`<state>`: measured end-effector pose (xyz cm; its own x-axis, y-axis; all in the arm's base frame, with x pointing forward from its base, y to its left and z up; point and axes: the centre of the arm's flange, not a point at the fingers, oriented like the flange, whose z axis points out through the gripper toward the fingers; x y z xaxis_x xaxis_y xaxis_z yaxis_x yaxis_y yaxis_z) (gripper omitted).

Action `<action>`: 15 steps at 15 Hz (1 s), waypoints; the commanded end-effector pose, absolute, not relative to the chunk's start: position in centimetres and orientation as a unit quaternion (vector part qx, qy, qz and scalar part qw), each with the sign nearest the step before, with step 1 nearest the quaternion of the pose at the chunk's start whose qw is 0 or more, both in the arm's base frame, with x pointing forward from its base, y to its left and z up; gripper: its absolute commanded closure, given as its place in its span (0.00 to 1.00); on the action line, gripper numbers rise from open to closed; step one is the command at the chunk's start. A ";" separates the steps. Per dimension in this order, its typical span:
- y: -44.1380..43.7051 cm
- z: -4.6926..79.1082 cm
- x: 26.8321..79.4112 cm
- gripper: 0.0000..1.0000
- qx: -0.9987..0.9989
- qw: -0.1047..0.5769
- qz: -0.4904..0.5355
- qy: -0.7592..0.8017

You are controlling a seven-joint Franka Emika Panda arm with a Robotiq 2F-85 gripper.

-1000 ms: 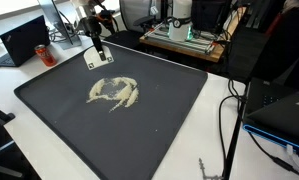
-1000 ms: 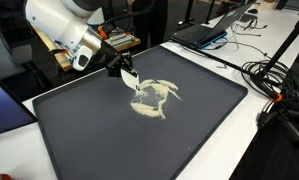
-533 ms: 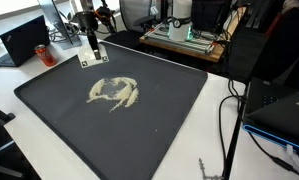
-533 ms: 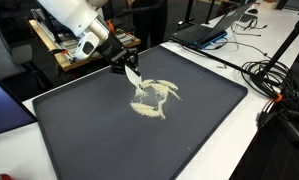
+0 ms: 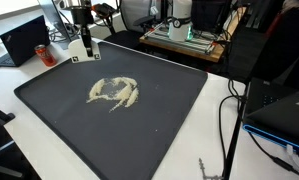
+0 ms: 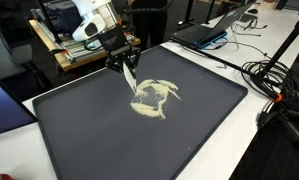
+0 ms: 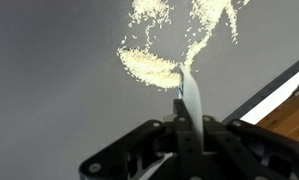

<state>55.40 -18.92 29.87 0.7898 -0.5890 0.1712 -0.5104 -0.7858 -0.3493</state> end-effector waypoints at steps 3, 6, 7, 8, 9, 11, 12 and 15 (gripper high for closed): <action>-17.6 31.6 55.4 0.99 -0.939 0.045 -0.146 0.307; -17.0 31.7 55.7 0.99 -0.949 -0.010 -0.116 0.293; -16.8 31.7 55.5 0.99 -0.952 -0.029 -0.103 0.287; -16.6 31.8 55.2 0.99 -0.955 -0.044 -0.091 0.279; -16.5 31.8 55.0 0.99 -0.957 -0.060 -0.079 0.273; -16.0 32.0 54.2 0.99 -0.963 -0.080 -0.054 0.253; -15.6 32.2 53.8 0.99 -0.967 -0.082 -0.043 0.238; -14.4 33.3 52.8 0.99 -0.975 -0.084 -0.030 0.203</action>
<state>54.63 -15.95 31.35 0.8866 -0.4484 0.1132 -0.4607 -0.8777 0.1317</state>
